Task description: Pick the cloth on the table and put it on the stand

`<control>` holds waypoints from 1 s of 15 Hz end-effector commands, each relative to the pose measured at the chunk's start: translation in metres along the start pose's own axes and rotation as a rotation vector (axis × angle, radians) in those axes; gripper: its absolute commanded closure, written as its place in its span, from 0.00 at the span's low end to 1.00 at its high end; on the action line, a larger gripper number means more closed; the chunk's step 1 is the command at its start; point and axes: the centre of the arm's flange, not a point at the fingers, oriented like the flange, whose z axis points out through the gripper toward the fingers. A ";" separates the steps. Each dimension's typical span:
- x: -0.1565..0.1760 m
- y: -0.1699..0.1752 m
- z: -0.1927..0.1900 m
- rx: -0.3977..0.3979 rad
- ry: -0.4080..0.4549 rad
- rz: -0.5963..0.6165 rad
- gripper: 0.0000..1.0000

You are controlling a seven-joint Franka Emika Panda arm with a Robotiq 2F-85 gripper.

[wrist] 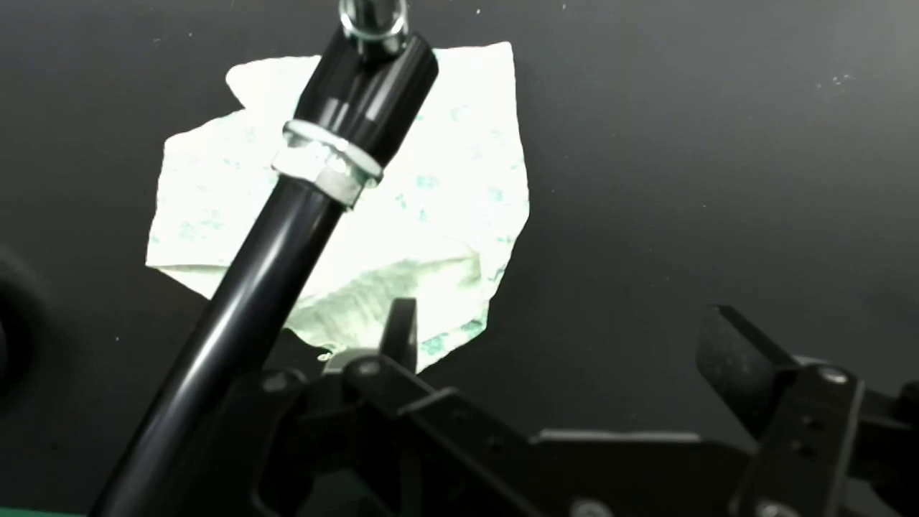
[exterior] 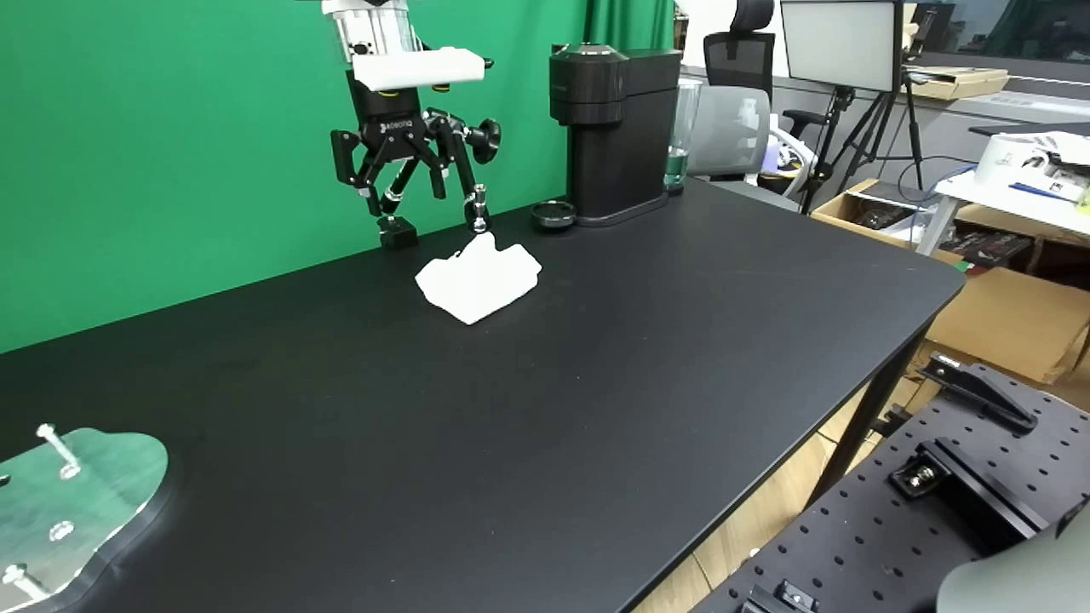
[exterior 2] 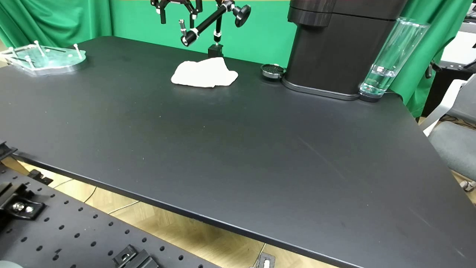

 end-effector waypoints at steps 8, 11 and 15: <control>-0.047 -0.073 0.018 -0.375 0.272 -0.162 0.00; -0.041 -0.062 0.024 -0.403 0.176 -0.225 0.00; -0.031 -0.018 0.010 -0.374 -0.012 -0.428 0.00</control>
